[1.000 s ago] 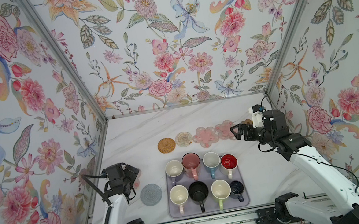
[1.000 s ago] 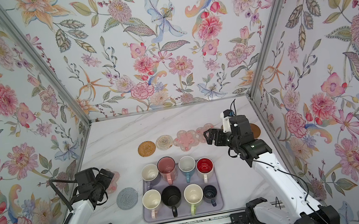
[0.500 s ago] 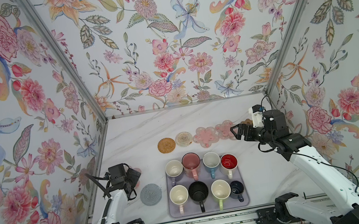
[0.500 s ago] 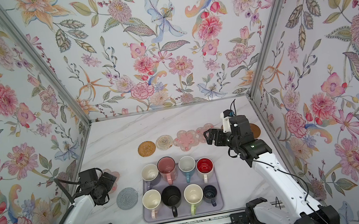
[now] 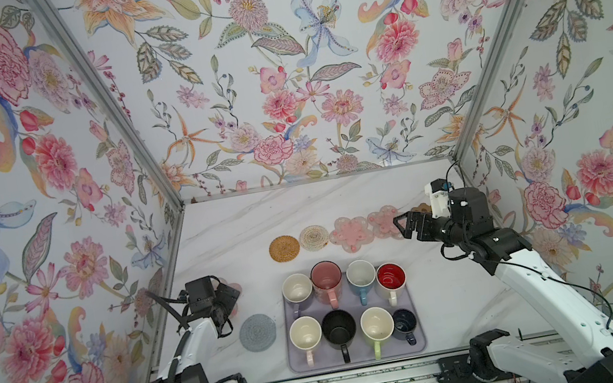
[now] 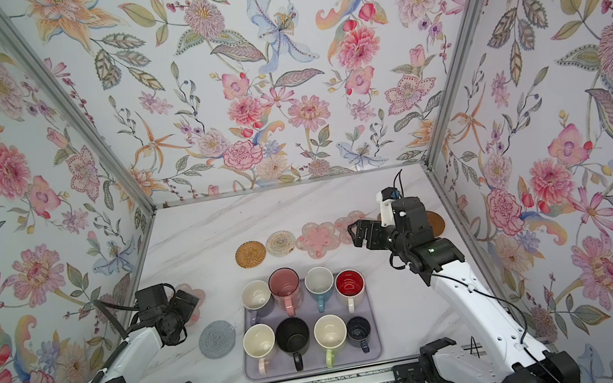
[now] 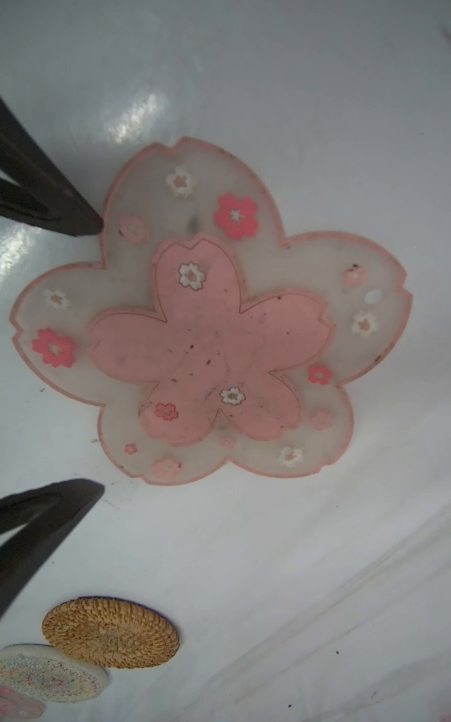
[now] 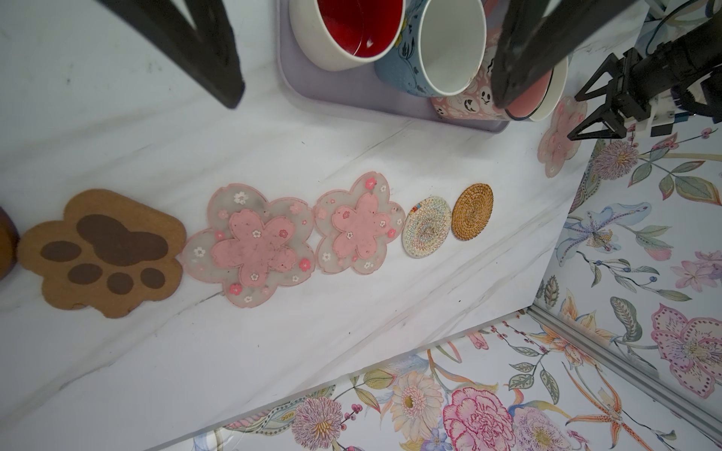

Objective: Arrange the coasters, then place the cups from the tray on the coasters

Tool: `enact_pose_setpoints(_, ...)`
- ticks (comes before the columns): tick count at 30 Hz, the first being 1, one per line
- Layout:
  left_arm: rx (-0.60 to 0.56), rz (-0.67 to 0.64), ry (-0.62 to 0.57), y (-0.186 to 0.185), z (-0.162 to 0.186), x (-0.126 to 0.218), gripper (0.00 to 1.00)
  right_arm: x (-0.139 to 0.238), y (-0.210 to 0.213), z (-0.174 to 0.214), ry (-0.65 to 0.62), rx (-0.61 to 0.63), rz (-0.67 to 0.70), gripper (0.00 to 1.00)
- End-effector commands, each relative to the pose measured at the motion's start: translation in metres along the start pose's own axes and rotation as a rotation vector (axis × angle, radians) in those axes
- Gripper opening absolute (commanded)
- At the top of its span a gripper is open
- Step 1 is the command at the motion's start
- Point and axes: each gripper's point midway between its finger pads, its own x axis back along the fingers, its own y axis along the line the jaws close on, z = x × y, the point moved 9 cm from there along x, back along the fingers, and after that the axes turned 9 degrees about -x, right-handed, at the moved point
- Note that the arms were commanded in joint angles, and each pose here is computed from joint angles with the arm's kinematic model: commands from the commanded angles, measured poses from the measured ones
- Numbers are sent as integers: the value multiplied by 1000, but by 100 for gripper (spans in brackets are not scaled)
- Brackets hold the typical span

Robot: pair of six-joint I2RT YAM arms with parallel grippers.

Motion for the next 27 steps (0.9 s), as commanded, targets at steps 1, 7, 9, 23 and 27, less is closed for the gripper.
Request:
enact_pose_setpoints(1,-16,39,21,-11,0,-3,99,2,-2,0,-16,5,5,99)
enact_pose_setpoints(7,-55,65,27,-31,-4,-10,99,3,-3,0,-14,3,8,99)
enact_pose_setpoints(9,-73,71,27,-39,-6,-13,99,3,-3,0,-14,2,8,99)
enact_pose_setpoints(23,-194,121,78,-90,-22,-38,99,8,-4,-2,-23,-5,19,99)
enact_pose_setpoints(27,-231,110,57,-100,-31,-32,99,9,-4,-2,-24,-7,23,99)
